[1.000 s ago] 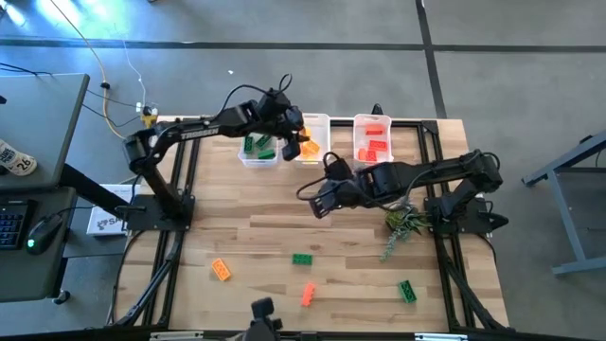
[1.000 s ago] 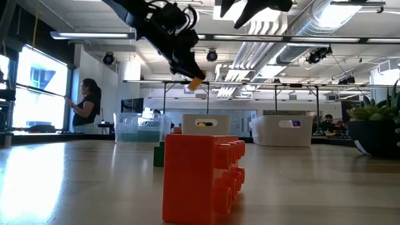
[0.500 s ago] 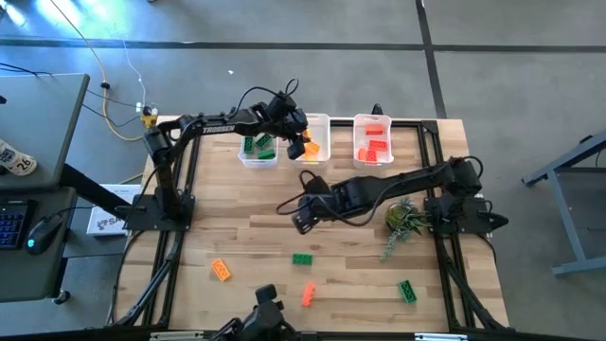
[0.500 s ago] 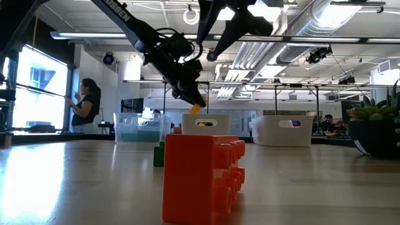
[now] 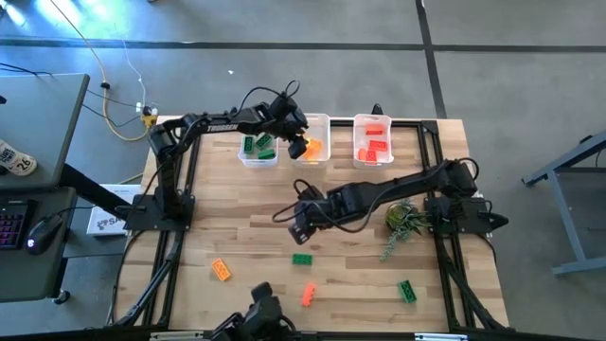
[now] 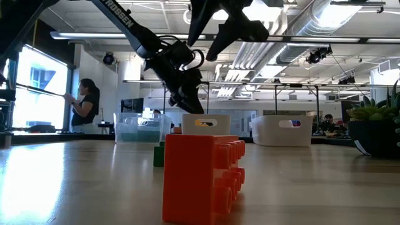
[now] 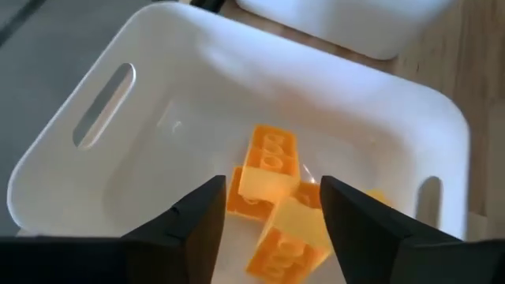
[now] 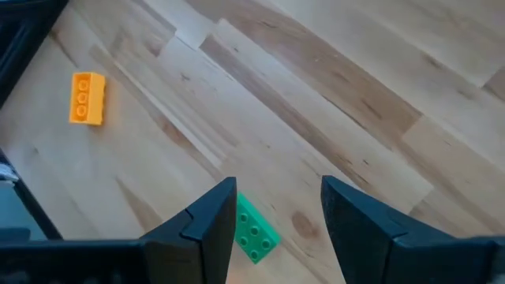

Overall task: Sort & place blocks by color
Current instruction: Put the yellow game piece into the left white bin, then put the green game piece into the transparent bin

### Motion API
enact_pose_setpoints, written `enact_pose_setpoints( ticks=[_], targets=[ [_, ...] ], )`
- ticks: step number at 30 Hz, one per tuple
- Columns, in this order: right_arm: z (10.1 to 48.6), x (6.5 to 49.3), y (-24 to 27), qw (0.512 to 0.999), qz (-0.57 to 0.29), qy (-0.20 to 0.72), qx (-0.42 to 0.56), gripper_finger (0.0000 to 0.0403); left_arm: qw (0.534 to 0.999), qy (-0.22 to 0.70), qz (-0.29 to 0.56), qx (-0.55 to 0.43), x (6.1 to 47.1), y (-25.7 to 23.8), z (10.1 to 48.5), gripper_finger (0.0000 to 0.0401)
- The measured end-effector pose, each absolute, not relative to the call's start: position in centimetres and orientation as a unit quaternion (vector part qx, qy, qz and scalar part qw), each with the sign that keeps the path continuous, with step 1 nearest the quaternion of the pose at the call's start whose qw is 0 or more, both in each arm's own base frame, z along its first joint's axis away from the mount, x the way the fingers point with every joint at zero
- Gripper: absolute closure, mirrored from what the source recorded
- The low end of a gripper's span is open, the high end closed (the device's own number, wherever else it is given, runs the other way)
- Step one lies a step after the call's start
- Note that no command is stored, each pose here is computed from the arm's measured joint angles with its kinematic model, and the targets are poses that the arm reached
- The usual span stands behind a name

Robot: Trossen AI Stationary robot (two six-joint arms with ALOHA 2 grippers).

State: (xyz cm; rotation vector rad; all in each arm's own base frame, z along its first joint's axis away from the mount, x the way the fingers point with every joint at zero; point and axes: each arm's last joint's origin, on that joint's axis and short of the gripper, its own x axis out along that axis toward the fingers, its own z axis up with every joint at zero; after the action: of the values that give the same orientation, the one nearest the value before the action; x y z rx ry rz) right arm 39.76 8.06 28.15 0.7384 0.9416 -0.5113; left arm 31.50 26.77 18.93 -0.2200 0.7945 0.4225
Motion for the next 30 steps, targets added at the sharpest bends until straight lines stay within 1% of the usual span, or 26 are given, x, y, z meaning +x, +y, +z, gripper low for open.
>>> enact_pose_setpoints(
  ticks=[4, 9, 15, 20, 25, 30],
  targets=[
    [27.9, 39.8, 8.6, 0.801, -0.226, 0.448, 0.327, 0.0231, 0.881, 0.414, 0.197, -0.118, 31.5, 27.0, 20.7, 0.0191],
    [27.9, 39.7, 9.0, 0.811, -0.2, 0.46, 0.301, 0.0231, 0.859, 0.467, 0.176, -0.114, 31.2, 27.0, 23.5, 0.0189],
    [27.9, 39.6, 9.3, 0.82, -0.155, 0.481, 0.269, 0.023, 0.811, 0.535, 0.204, -0.117, 30.1, 26.5, 26.1, 0.0188],
    [27.9, 39.6, 9.6, 0.827, -0.125, 0.491, 0.244, 0.0204, 0.792, 0.555, 0.22, -0.131, 28.3, 25.1, 28.5, 0.0189],
    [27.9, 39.6, 9.5, 0.839, -0.108, 0.493, 0.203, 0.0175, 0.795, 0.543, 0.23, -0.141, 26.5, 23.0, 31.7, 0.0189],
    [26.9, 40.1, 9.7, 0.842, -0.087, 0.506, 0.166, 0.0172, 0.809, 0.512, 0.245, -0.15, 24.6, 20.3, 35.3, 0.0189]
  ],
)
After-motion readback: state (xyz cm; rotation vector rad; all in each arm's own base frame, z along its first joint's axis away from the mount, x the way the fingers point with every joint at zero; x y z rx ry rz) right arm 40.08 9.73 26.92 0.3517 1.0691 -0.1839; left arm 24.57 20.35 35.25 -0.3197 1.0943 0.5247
